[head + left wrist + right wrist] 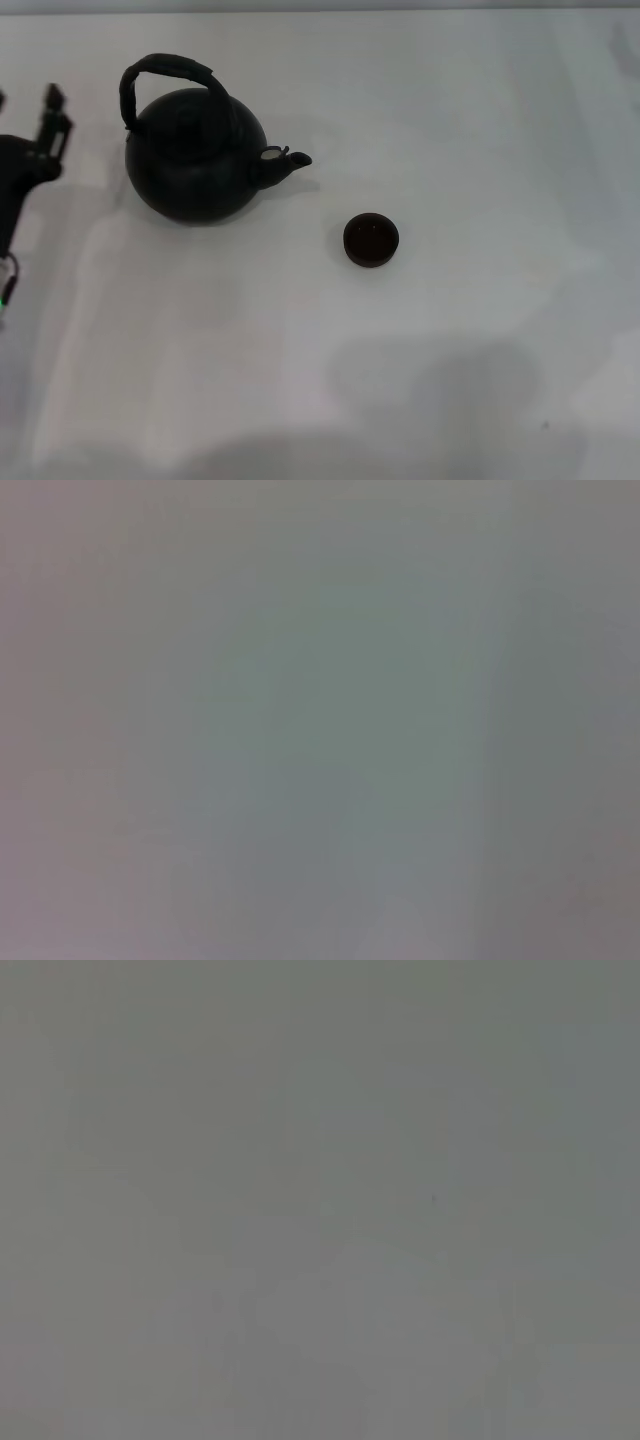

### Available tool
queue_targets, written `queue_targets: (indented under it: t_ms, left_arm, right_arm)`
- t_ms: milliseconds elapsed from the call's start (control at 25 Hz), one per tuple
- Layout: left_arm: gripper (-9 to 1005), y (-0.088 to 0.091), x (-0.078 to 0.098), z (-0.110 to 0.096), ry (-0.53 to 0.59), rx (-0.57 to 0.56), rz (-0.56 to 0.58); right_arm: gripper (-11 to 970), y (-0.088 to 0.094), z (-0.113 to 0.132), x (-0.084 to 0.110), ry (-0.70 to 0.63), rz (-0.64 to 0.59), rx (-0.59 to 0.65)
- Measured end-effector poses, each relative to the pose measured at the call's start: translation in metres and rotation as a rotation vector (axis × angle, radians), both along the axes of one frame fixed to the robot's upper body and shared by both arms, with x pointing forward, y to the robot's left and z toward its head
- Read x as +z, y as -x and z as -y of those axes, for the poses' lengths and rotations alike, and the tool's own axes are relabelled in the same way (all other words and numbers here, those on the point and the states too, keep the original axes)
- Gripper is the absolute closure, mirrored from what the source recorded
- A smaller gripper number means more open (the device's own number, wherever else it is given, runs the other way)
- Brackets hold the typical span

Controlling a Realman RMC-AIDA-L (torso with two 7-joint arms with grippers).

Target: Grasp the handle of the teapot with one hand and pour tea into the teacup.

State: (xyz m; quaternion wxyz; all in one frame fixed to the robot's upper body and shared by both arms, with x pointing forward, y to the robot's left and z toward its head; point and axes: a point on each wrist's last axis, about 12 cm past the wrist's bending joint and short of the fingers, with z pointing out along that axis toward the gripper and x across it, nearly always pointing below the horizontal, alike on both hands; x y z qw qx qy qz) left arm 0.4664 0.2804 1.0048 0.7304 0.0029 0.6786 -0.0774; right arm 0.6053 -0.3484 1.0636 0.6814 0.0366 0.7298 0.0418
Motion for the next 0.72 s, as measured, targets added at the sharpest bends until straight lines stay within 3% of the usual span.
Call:
queue_targets:
  t_ms: [280,480,720]
  left_arm:
    - [342,-0.008,0.004,-0.023,0.023,0.148,0.015]
    - [344,-0.016,0.007,-0.033,0.024,0.181,0.025]
    - [344,-0.03,0.012,-0.046,0.139,0.223,0.028]
  right_arm:
    - [94,0.008,0.002,-0.01,-0.011,-0.032,-0.008]
    - [93,0.011,0.003,-0.013,-0.013,-0.04,-0.012]
    - [93,0.013,0.006,-0.014,-0.021,-0.042,-0.028]
